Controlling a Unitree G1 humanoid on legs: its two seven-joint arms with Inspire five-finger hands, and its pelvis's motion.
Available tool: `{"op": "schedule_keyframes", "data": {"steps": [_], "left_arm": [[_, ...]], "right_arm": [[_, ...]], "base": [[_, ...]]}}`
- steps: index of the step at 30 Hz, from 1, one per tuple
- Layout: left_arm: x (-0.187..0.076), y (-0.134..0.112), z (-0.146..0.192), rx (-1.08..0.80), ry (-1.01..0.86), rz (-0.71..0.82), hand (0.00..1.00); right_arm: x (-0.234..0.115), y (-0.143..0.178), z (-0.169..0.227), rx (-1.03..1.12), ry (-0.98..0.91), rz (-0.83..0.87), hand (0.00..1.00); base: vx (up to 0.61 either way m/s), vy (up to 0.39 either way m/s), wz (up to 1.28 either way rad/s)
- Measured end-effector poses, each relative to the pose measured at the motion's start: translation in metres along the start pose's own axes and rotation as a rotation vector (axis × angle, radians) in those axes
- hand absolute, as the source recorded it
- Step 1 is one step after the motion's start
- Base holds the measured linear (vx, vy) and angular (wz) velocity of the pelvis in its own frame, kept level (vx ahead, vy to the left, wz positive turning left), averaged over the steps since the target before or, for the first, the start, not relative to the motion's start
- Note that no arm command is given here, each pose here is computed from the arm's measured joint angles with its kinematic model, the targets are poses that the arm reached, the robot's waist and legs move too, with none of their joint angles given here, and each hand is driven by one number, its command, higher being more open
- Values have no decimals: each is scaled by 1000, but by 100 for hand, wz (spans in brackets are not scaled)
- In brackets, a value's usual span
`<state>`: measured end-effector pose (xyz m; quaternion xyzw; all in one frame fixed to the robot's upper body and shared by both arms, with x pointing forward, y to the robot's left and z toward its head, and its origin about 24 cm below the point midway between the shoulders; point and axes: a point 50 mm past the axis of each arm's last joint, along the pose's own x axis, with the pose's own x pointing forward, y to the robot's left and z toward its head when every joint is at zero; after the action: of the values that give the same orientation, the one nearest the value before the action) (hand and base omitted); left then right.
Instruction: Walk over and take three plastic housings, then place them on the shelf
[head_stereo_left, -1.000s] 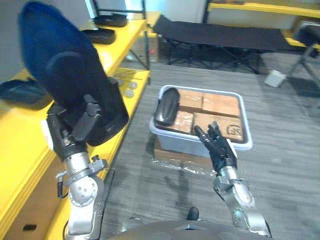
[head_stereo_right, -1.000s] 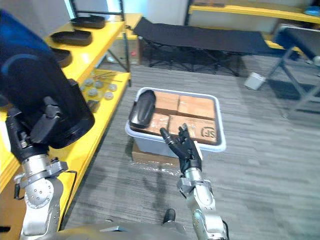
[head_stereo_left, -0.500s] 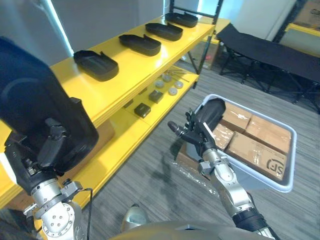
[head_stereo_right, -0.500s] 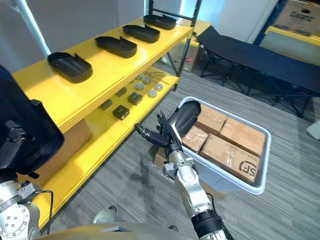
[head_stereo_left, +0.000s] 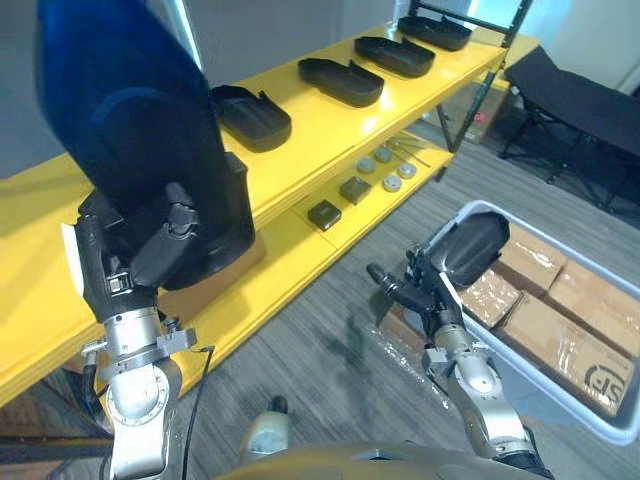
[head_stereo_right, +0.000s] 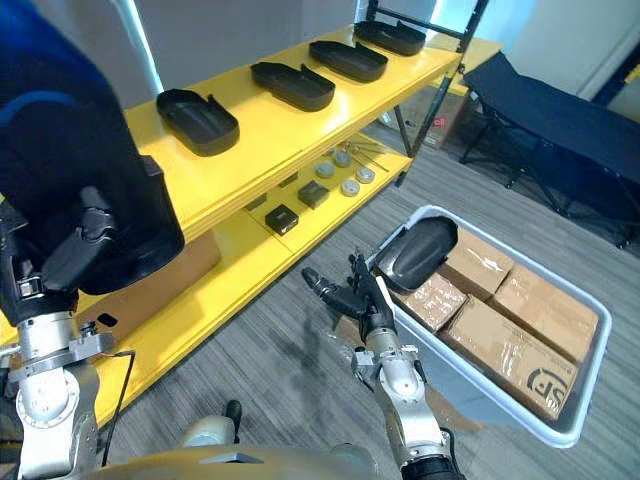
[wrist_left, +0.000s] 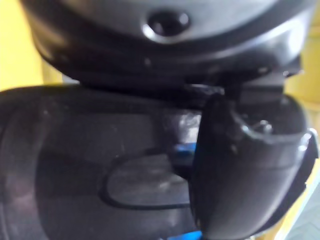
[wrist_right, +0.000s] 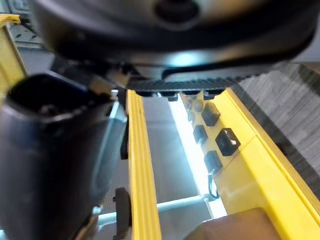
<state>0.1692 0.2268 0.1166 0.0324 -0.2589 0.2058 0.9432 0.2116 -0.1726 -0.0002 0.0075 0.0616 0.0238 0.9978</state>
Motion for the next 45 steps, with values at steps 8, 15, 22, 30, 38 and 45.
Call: {"op": "schedule_keyframes", "data": {"steps": [8, 15, 22, 30, 38, 45], "left_arm": [[-6, -10, -7, -40, 37, -10, 0], [-11, 1, -7, 4, 53, -21, 0], [2, 4, -1, 30, -15, -52, 0], [45, -14, -2, -71, -115, -6, 0], [21, -21, -22, -110, 26, -10, 0], [27, -48, -12, -207, -19, -199, 0]], "right_arm": [[-12, -16, 12, -9, -110, -52, 100], [-7, -10, 44, 32, -314, -115, 100], [5, -14, 60, 14, -406, -165, 100], [16, -38, 116, -10, -676, -178, 100], [1, -83, 150, -95, -832, -320, 100], [-17, -103, 147, -94, -810, -436, 100]], "base": [[-117, -85, 50], [56, 80, 18], [269, 146, 40], [213, -92, 64], [249, -289, 69], [123, 74, 21]]}}
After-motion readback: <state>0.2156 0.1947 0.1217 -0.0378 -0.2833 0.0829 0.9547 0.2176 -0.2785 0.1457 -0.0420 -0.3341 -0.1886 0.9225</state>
